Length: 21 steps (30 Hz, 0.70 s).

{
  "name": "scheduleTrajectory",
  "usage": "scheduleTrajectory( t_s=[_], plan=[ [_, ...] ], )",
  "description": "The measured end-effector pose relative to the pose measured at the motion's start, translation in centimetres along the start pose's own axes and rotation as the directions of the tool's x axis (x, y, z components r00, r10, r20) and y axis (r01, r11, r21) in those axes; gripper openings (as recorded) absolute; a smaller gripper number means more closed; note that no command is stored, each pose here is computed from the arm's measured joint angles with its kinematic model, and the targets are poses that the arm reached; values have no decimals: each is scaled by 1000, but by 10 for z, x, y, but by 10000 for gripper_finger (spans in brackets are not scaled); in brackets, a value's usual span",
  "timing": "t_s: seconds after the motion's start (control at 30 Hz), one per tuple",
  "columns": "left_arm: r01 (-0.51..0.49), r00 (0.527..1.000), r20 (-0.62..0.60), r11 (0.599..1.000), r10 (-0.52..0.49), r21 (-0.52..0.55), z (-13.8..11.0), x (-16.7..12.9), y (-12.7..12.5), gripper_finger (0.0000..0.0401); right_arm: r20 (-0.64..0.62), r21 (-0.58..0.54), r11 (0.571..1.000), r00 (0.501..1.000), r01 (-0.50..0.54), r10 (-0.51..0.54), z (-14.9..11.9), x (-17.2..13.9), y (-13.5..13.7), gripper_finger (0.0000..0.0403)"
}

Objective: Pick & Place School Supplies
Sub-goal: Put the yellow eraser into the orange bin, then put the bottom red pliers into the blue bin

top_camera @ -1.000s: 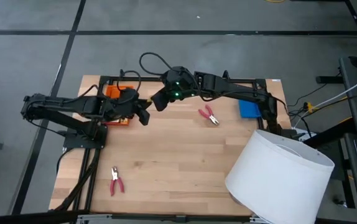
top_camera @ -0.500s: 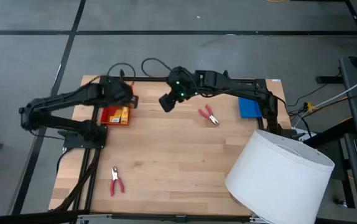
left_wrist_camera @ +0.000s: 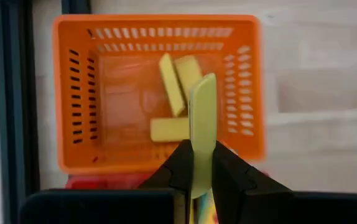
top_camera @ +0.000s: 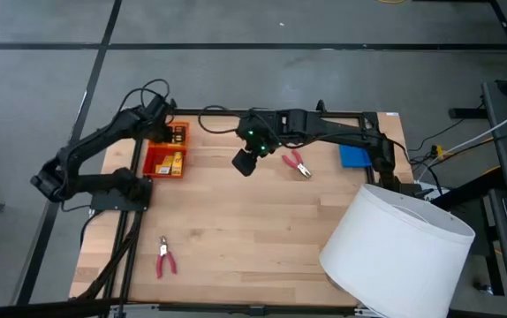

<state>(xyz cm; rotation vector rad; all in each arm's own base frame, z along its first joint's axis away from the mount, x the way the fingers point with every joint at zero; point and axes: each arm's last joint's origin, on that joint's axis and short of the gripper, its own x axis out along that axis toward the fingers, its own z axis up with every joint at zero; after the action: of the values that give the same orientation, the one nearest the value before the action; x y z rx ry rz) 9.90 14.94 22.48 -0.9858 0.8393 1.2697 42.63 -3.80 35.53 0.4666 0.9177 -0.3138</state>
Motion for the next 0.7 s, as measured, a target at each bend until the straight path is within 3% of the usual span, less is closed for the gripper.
scheduleTrajectory(
  t_s=[0.3,0.43,0.7],
  plan=[
    [20,997,80,992,-10,-121,-5,37,11,27,-14,-35,999,999,31,-32,-3,0,1,238],
    [24,993,119,994,-11,-102,0,40,9,31,-19,-41,998,999,43,-44,-4,0,0,238],
    [35,989,147,997,-24,-75,1,38,8,184,-9,-52,995,997,82,-83,-4,0,-2,238]
  ],
)
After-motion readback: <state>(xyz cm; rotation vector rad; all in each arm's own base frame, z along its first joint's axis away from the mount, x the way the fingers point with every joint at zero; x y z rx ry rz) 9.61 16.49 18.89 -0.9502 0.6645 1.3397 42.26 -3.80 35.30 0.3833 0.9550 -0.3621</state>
